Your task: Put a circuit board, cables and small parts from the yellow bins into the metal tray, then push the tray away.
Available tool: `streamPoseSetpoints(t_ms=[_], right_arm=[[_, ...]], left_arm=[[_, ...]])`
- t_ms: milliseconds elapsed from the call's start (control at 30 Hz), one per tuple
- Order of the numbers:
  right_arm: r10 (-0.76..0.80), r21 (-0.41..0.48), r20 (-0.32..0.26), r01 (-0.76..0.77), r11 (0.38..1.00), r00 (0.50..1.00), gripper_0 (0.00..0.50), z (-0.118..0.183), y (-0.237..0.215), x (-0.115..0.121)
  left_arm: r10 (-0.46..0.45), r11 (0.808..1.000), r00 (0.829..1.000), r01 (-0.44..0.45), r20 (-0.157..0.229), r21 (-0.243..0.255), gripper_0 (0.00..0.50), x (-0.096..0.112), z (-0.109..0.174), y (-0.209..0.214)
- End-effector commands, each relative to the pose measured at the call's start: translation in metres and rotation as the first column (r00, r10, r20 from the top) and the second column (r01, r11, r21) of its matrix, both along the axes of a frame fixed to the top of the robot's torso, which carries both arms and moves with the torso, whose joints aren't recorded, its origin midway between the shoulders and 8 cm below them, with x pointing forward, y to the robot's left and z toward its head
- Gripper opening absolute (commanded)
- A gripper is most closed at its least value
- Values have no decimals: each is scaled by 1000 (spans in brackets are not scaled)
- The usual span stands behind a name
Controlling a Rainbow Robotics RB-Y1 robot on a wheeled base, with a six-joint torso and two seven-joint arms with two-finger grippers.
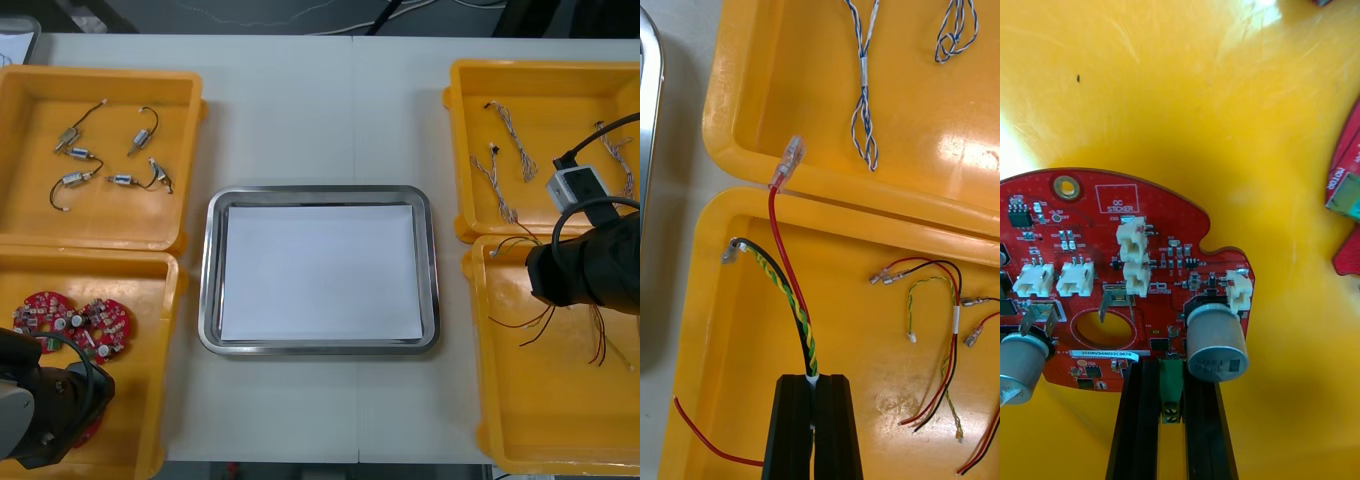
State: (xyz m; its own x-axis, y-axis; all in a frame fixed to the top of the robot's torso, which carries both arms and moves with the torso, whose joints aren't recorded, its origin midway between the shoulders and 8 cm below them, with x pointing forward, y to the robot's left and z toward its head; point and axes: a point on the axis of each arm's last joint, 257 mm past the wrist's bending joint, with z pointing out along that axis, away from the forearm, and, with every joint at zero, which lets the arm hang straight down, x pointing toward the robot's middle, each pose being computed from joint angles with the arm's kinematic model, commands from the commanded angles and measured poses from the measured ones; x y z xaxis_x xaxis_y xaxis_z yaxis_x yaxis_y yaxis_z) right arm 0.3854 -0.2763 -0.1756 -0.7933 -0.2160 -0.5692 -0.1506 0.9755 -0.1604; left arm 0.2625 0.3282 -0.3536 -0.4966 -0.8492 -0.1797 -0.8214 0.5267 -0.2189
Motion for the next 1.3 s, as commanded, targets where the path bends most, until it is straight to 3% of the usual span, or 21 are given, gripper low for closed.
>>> streamPoseSetpoints(t_ms=[33,267,500,700,900,1000,1100,1200,1233,1267,1300], right_arm=[[16,13,40,-16,1000,999,0,13,13,4],[16,13,40,-16,1000,999,0,13,13,4],[16,13,40,-16,1000,999,0,13,13,4],[16,13,40,-16,1000,999,0,13,13,4],[16,13,40,-16,1000,999,0,13,13,4],[16,13,40,-16,1000,999,0,13,13,4],[16,13,40,-16,1000,999,0,13,13,4],[16,13,40,-16,1000,999,0,13,13,4],[16,13,40,-16,1000,999,0,13,13,4],[16,13,40,-16,1000,999,0,13,13,4],[16,13,40,-16,1000,999,0,13,13,4]], left_arm=[[7,1000,997,-6,75,-17,0,23,34,-3],[1,1000,995,0,104,-11,0,41,56,1],[-15,1000,993,13,118,18,0,43,88,13],[-102,992,986,92,131,83,0,44,122,23],[-253,960,956,230,147,156,0,58,158,20],[-345,931,925,316,159,184,0,69,174,11],[-453,884,877,419,161,206,0,77,187,-3],[-582,805,800,538,148,251,0,88,200,-25],[-602,789,784,556,149,260,0,90,202,-30],[-641,758,753,591,149,278,0,95,206,-40],[-661,741,736,608,147,285,0,97,208,-45]])
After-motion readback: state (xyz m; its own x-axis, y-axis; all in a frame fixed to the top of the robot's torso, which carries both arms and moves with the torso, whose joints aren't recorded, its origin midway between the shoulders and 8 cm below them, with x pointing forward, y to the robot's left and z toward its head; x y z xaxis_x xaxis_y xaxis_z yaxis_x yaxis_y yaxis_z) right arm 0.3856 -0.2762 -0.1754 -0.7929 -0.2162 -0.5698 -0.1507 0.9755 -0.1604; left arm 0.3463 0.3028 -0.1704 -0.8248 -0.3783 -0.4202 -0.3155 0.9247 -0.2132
